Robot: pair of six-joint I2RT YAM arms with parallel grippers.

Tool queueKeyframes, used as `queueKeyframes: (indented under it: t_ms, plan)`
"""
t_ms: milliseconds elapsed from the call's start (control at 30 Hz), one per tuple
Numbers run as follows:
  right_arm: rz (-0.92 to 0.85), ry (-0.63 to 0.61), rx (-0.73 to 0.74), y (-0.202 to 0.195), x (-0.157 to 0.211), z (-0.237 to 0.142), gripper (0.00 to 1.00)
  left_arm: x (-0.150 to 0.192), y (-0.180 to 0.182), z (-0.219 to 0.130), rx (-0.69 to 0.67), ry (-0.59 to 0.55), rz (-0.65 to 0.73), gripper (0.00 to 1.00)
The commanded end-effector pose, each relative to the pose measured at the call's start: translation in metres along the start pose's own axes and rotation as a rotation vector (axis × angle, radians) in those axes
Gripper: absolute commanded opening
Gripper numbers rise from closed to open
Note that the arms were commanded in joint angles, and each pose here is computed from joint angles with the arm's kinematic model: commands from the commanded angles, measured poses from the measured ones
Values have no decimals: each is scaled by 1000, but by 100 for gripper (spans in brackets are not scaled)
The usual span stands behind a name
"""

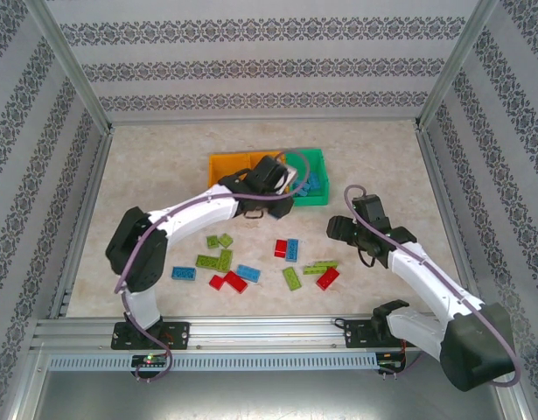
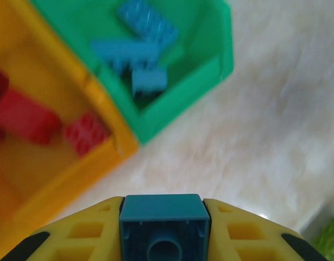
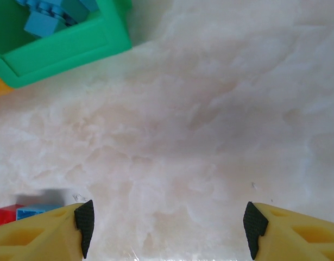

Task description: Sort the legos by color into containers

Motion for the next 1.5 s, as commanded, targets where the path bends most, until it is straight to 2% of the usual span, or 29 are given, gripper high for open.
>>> queueKeyframes:
  t_ms: [0, 133, 233, 400, 600, 700, 800, 1000, 1267, 1467]
  plan:
    - [43, 65, 1, -7, 16, 1, 75, -22, 9, 21, 34, -4, 2, 26]
    - [86, 144, 13, -13, 31, 1, 75, -59, 23, 43, 72, -60, -77, 26]
    - [112, 210, 31, -18, 44, -1, 75, -77, 28, 57, 71, -72, -74, 26]
    - [152, 259, 30, -24, 62, -7, 74, -90, 36, 83, 61, -84, -97, 29]
    - [175, 318, 31, -24, 86, -20, 71, -96, 46, 99, 16, -108, -99, 41]
    - [174, 343, 29, -21, 100, -22, 68, -99, 47, 102, 20, -123, -108, 51]
    - [171, 366, 34, -22, 113, -20, 65, -100, 43, 97, 44, -125, -124, 64]
    - [110, 363, 9, -15, 124, -25, 64, -101, 33, 71, 87, -156, -129, 72]
    - [82, 365, 55, -6, 130, -11, 67, -94, 25, 26, 118, -241, -144, 82]
    - [77, 341, 102, -5, 127, -3, 67, -79, 23, -5, 109, -277, -143, 83]
Point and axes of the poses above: each hand's point on the last joint's axis, 136 mm out from that joint toward the fingers, its own z axis out along the fingers, its own y axis along the line the jaws close on, x = y × z, the point moved 4 cm from there along -z, back along the fingers, and after that the axes turned 10 degrees about z, right-handed, at the moved point
